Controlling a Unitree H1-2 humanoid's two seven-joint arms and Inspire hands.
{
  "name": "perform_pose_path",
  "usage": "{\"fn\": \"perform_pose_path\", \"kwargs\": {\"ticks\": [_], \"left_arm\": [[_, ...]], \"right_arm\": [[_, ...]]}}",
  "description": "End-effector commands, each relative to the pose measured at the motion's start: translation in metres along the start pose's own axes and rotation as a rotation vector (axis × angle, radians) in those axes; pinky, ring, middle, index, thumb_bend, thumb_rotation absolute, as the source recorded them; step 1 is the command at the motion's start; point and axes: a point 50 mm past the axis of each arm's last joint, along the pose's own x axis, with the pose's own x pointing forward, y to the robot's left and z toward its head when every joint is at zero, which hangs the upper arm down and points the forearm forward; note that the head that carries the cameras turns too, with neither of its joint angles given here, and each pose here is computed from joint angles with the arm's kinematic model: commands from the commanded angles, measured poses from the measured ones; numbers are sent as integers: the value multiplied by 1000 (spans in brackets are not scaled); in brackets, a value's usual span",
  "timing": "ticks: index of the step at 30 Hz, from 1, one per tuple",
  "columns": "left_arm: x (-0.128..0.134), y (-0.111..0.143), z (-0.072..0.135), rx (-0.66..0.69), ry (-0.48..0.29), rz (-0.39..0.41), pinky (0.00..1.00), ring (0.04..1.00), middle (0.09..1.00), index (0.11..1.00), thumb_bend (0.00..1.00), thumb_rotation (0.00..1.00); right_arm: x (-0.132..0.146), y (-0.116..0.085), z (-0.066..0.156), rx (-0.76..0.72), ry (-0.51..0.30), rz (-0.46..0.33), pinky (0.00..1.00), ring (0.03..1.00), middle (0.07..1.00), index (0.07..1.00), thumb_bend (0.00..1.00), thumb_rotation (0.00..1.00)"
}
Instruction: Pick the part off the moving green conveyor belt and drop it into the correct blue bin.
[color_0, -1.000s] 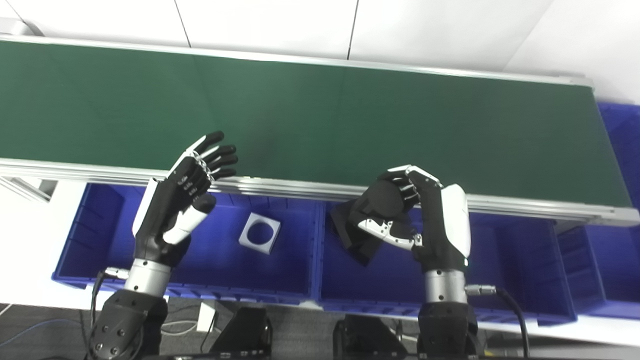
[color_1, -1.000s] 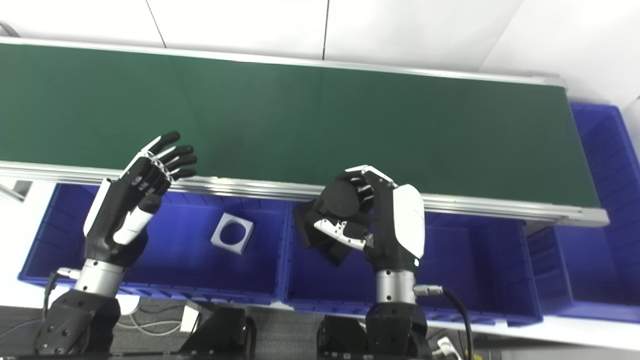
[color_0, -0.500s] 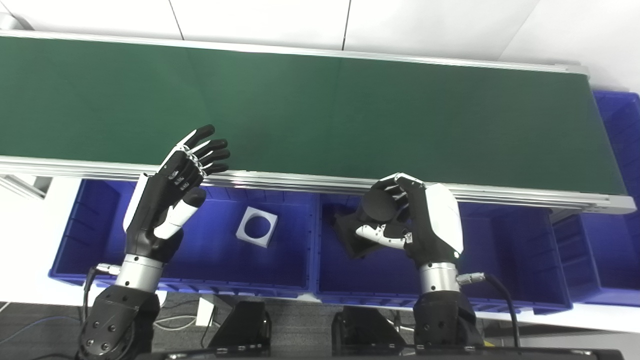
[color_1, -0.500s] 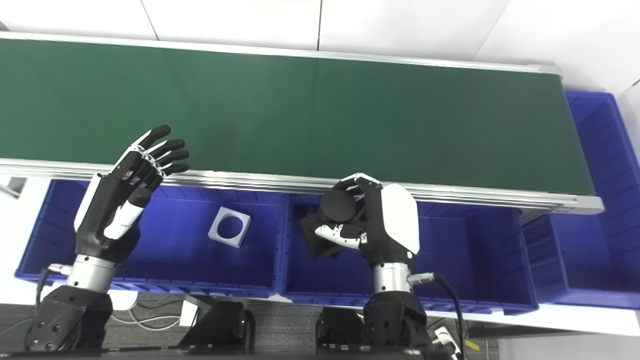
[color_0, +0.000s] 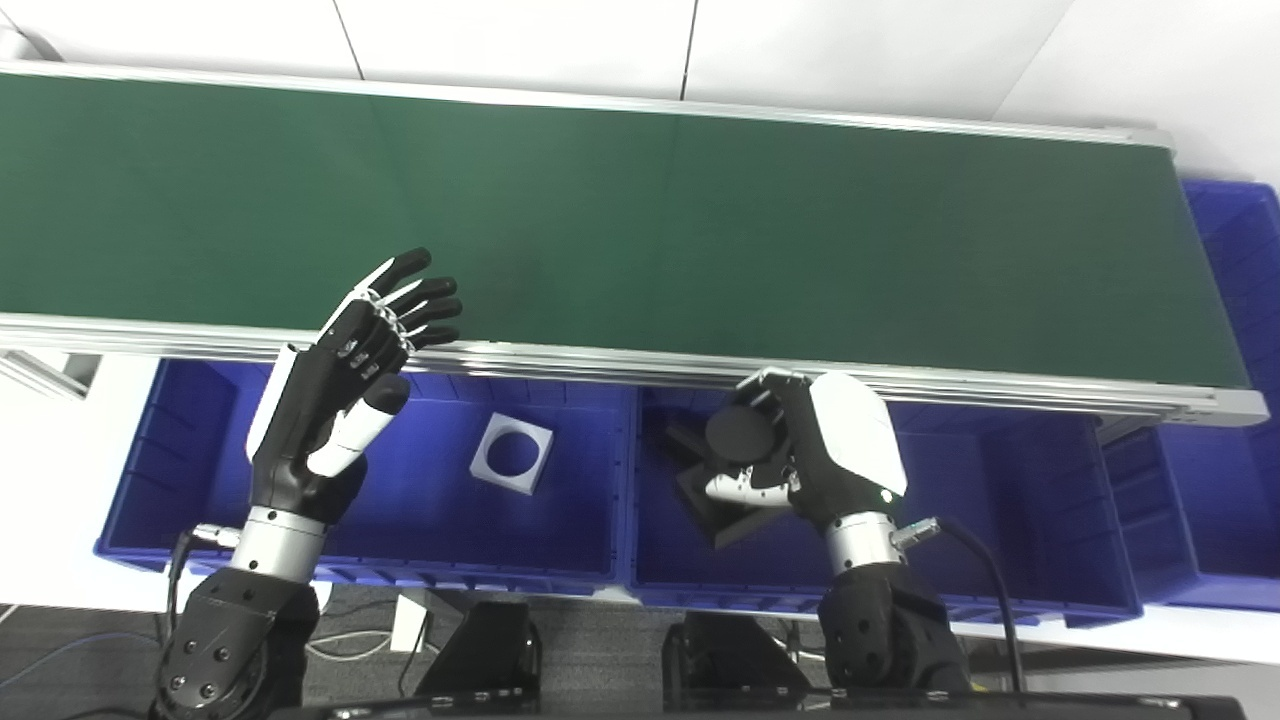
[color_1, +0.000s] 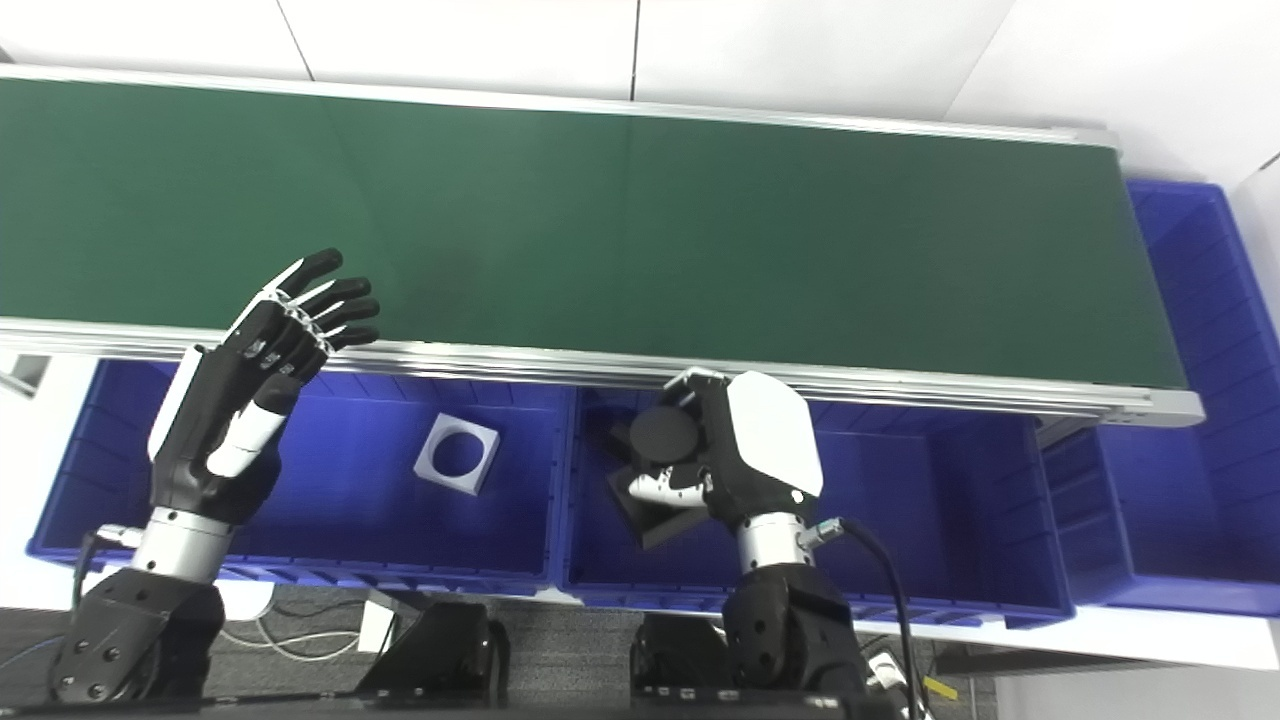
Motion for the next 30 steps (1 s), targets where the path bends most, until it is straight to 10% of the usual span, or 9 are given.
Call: {"fn": "perform_pose_path", "kwargs": {"ticks": [1,9,22,30], "left_arm": [[4,2,6,3,-44,-12,735,785,808,865,777,668],[7,5,4,5,-45,-13,736,785,806,862,776,666],[7,6,1,6,-47,-13,739,785,809,866,760,664],[6,1,-4,30,-35,-22,736,783,809,866,787,672]], "right_arm": [[-2,-11,11,-35,-35,1,538,632,694,662,625,141],[-6,-12,15,-120,-90,85,687,874,908,920,741,602],[-6,-11,17,-43,-159,-3,690,807,887,932,759,614],[-9,-10,24,361,-318,-57,668,764,830,902,669,634]]}}
